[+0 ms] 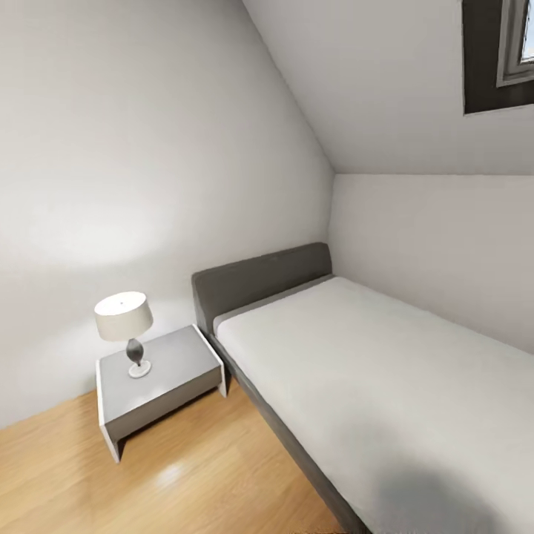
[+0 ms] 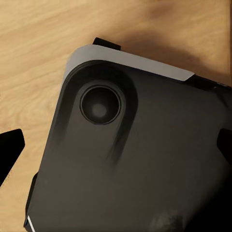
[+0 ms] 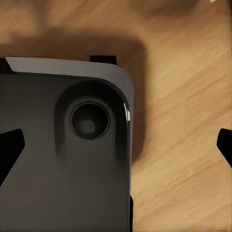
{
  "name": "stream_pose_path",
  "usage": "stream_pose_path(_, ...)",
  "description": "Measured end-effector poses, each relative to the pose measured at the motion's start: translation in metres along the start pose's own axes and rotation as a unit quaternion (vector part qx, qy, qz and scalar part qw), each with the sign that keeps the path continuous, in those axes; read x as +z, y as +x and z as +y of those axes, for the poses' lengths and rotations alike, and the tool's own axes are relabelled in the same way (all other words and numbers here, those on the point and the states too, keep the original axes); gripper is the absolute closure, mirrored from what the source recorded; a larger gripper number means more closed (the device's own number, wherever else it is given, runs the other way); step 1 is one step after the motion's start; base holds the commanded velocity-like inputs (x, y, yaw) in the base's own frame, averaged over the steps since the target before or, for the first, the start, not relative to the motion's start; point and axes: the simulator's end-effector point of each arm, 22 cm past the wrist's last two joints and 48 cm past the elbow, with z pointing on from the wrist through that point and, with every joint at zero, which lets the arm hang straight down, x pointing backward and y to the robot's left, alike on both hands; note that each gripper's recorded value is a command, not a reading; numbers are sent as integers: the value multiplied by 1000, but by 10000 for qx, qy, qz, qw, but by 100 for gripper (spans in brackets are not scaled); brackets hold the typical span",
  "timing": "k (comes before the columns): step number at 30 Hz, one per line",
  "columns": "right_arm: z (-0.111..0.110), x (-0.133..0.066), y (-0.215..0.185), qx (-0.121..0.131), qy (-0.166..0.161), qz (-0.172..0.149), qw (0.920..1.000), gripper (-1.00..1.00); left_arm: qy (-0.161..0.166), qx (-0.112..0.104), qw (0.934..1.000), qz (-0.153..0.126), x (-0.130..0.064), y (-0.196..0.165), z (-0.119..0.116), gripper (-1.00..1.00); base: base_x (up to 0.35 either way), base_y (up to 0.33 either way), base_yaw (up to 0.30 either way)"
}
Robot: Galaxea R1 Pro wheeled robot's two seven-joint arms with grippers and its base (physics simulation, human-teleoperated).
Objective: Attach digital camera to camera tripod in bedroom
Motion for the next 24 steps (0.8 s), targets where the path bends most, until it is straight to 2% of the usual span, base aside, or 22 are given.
stream_pose_path(16,0,0,0,0,0,-1,10000,-100,3,-1,10000,0,0,0,0,-100,0,5,-291)
stream_pose_path(24,0,0,0,0,-2,1,10000,-100,5,-7,10000,4,0,1,-1,-100,0,184,-291)
